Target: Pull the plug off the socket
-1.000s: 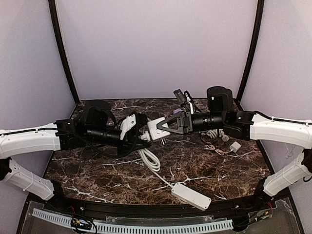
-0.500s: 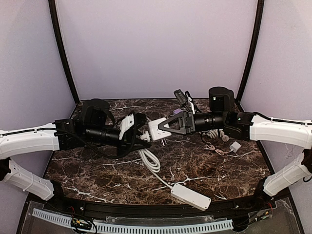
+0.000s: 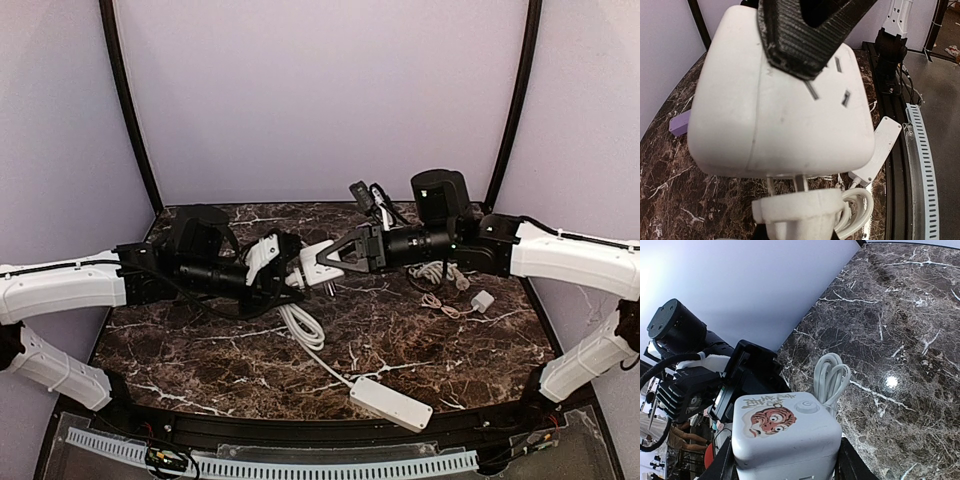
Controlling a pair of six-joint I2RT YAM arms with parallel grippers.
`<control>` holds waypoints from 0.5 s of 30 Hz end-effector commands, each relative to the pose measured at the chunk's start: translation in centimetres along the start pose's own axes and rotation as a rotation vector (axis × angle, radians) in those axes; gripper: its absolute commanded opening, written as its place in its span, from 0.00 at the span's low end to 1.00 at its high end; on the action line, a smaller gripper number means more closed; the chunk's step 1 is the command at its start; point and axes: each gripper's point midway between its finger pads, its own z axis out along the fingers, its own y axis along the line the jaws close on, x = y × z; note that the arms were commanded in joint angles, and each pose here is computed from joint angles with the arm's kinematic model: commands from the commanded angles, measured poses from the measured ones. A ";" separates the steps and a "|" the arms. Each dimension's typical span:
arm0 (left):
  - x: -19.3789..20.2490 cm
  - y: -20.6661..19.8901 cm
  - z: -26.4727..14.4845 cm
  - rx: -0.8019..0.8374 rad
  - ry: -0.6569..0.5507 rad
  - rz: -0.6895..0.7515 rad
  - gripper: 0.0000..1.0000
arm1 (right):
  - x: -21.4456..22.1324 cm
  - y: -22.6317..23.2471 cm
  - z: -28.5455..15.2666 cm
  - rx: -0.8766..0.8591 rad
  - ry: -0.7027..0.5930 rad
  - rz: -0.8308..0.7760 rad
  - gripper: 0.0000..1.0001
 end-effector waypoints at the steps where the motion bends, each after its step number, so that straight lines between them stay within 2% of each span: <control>1: 1.2 -1.0 -1.0 0.044 0.049 -0.080 0.01 | -0.9 -6.2 -0.9 0.292 -0.048 -0.021 0.00; 7: 1.1 -1.0 -1.0 0.044 0.048 -0.079 0.01 | -1.3 -6.4 -1.5 0.326 -0.061 -0.021 0.00; 15: 1.1 -1.0 -1.0 0.041 0.045 -0.077 0.01 | -3.1 0.7 -2.1 -0.019 -0.141 -0.059 0.00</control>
